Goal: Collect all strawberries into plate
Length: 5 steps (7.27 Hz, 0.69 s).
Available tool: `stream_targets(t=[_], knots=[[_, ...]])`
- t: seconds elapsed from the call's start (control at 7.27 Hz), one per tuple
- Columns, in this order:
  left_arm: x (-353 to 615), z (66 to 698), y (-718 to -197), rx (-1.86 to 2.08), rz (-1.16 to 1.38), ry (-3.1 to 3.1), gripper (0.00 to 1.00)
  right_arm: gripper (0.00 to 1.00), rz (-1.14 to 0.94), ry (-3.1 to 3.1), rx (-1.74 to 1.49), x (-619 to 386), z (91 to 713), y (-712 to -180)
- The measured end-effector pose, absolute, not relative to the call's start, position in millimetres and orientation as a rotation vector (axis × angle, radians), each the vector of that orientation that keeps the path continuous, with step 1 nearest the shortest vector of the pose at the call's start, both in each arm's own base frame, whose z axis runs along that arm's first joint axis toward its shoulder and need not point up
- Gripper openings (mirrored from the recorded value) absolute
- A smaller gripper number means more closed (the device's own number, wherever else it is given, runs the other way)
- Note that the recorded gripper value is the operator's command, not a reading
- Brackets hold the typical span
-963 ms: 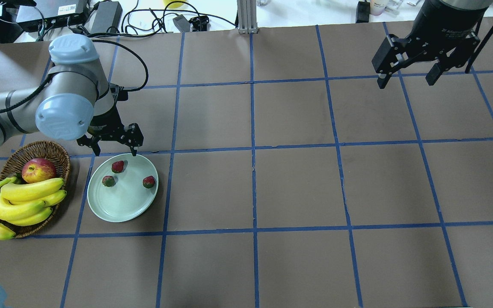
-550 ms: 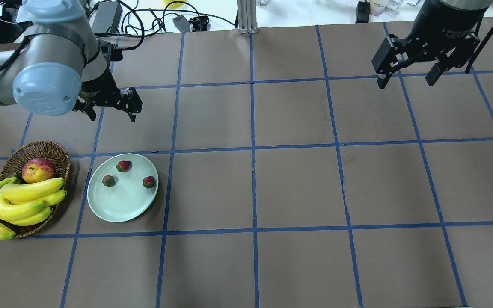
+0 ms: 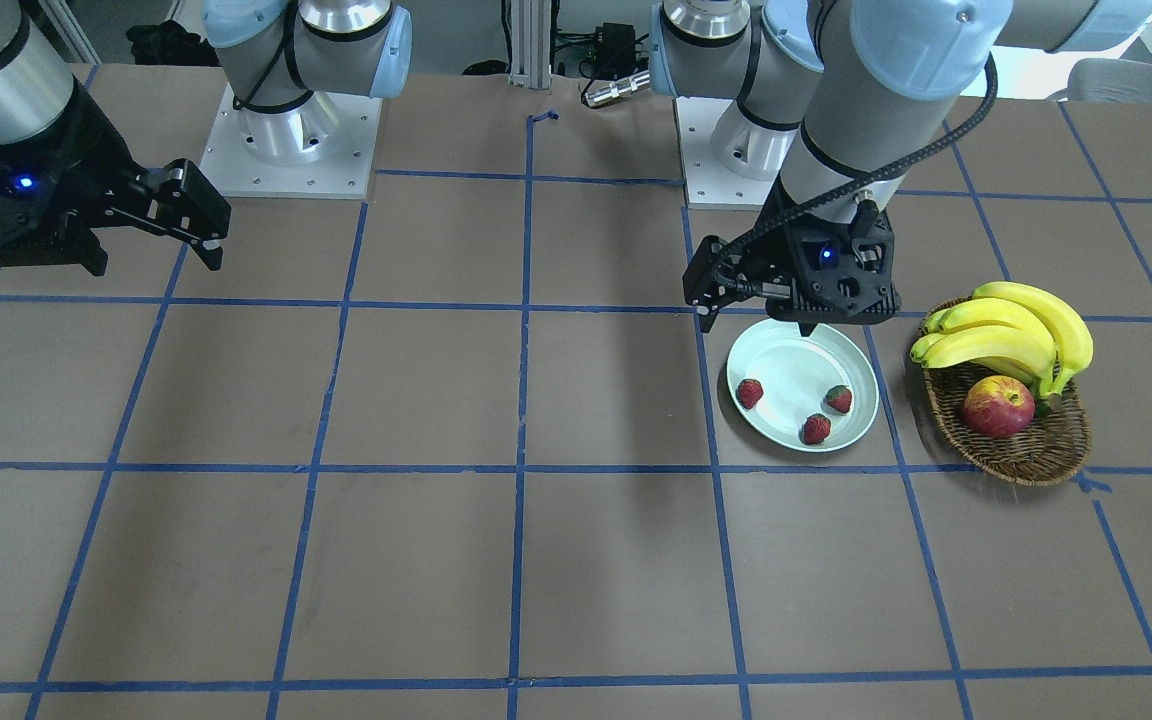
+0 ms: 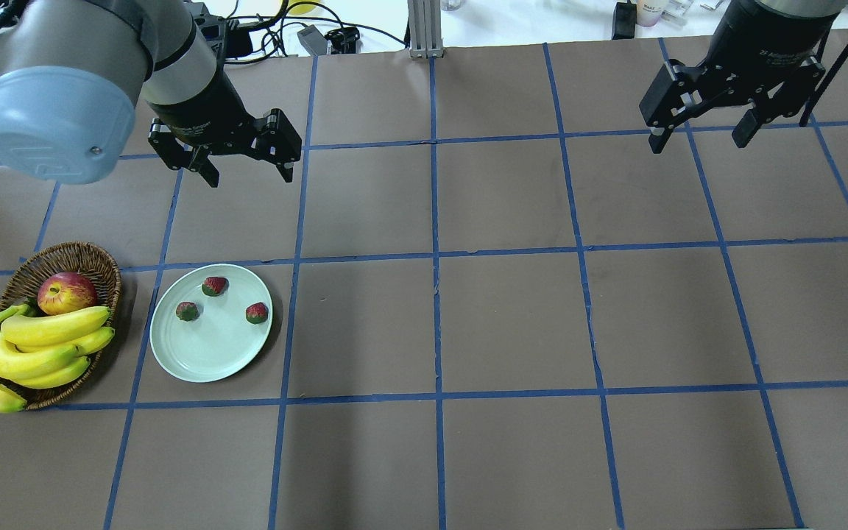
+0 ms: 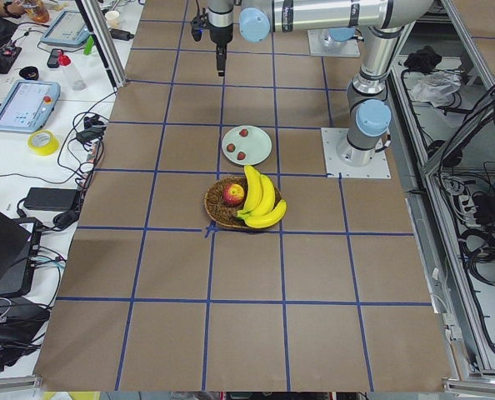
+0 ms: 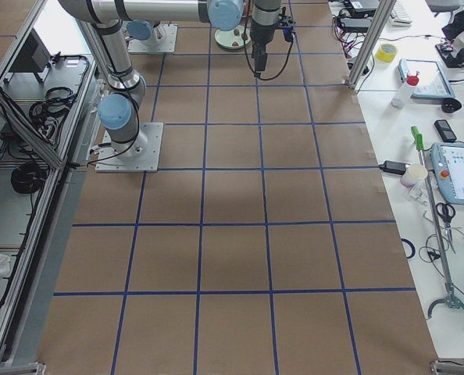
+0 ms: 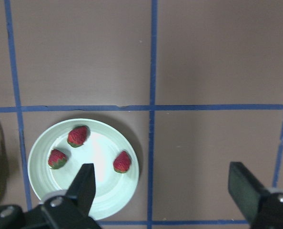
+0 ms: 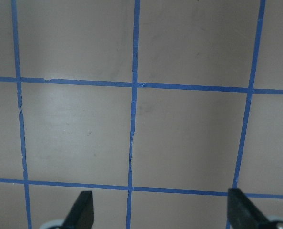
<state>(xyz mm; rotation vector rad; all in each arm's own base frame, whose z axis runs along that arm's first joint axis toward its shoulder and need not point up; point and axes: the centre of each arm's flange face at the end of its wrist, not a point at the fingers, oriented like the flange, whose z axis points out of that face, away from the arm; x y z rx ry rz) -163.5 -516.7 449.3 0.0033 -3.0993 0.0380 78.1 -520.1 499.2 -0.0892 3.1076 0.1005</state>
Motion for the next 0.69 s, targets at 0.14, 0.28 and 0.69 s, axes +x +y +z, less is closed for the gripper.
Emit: stream_targets(t=[0.14, 0.28, 0.69], knots=[[-166, 459, -508, -0.004, 0.032, -3.093, 1.0, 1.0, 0.1, 3.108, -0.09, 78, 499, -520], [-166, 466, -501, -0.005, 0.03, -3.094, 1.0, 1.0, 0.099, 3.108, -0.089, 78, 499, -520], [-156, 478, -487, -0.006, 0.021, -3.136, 1.0, 1.0, 0.1, 3.108, -0.089, 78, 499, -521]])
